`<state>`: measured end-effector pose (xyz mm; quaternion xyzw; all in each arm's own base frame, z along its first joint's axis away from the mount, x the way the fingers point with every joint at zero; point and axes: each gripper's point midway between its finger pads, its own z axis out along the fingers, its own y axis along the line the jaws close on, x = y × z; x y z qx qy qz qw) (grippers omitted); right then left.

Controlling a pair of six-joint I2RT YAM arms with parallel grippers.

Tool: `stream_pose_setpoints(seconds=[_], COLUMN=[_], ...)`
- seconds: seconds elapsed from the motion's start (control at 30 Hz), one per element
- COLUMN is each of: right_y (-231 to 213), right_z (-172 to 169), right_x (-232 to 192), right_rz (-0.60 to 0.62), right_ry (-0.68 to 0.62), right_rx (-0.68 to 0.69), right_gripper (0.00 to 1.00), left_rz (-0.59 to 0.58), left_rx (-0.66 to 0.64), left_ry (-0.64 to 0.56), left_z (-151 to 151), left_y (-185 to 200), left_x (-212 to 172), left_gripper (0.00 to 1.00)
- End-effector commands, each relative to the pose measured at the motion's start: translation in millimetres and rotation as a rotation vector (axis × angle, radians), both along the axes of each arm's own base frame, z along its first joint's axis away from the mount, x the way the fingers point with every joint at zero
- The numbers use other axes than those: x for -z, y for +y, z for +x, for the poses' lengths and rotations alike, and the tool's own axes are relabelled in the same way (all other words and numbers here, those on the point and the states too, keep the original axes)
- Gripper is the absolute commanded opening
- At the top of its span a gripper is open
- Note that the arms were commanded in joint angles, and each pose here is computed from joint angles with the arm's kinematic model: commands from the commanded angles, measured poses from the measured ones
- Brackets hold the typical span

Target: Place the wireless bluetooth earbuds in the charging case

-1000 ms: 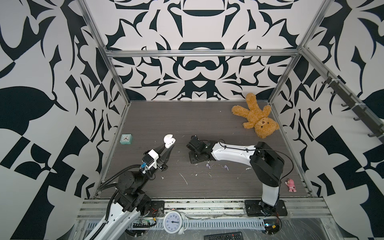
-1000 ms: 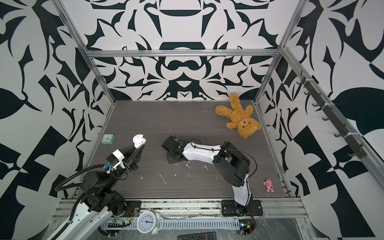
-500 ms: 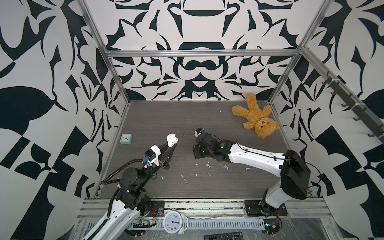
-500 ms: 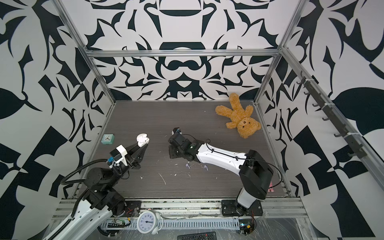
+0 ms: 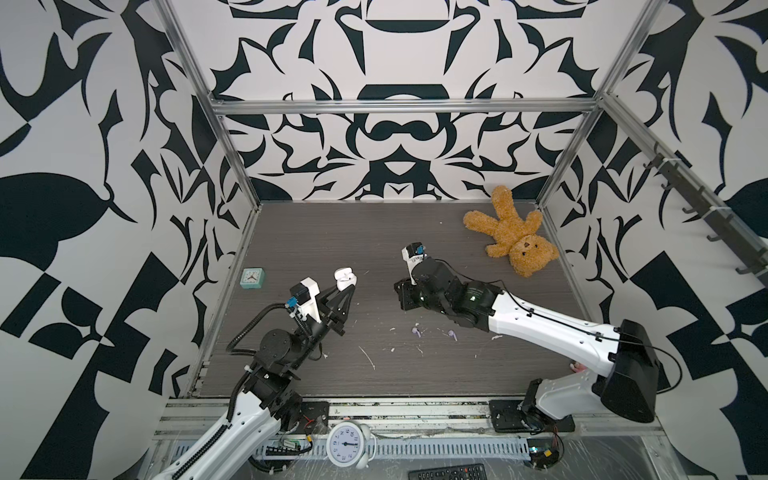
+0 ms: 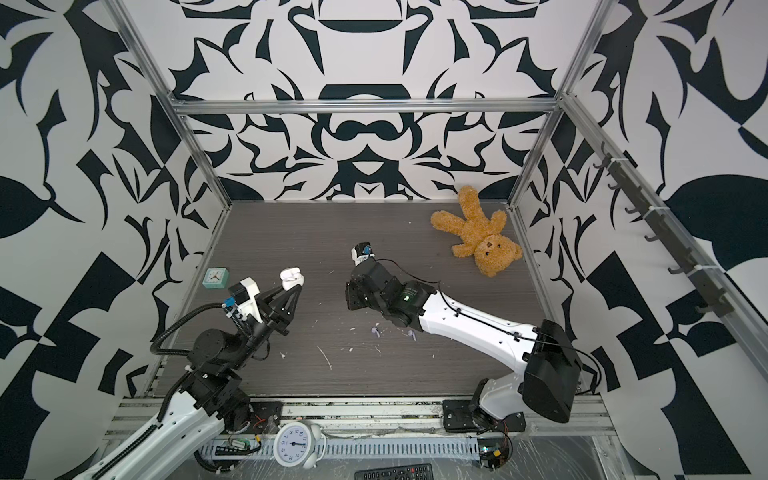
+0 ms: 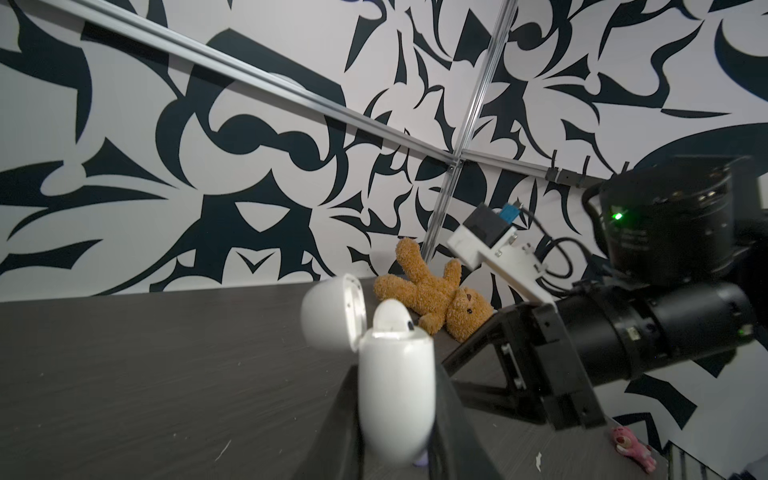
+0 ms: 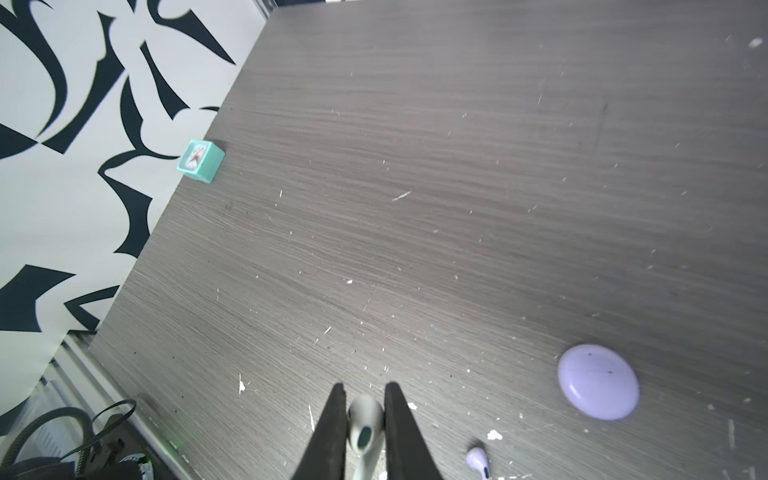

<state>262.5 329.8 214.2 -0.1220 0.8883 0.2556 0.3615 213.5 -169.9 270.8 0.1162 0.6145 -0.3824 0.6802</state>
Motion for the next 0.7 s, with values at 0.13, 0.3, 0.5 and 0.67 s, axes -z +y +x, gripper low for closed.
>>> stream_pose_setpoints(seconds=[0.13, 0.3, 0.5, 0.67], right_y=[-7.8, -1.4, 13.8, 23.7], right_z=[9.4, 6.5, -0.8, -8.4], right_x=[-61.0, -78.7, -98.7, -114.3], right_rz=[0.046, 0.094, 0.178, 0.224], right_ry=[-0.153, -0.176, -0.205, -0.24], right_rx=[0.015, -0.018, -0.095, -0.143], right_gripper=[0.2, 0.2, 0.2, 0.2], left_rz=[-0.044, -0.022, 0.009, 0.016], left_rx=[0.032, 0.079, 0.13, 0.156], left_ry=[-0.013, -0.044, -0.079, -0.091], left_z=[0.1, -5.4, -14.8, -18.8], left_y=[-10.5, -21.2, -31.8, -37.9], left_x=[9.0, 10.8, 14.1, 14.7], left_gripper=[0.0, 0.0, 0.0, 0.0])
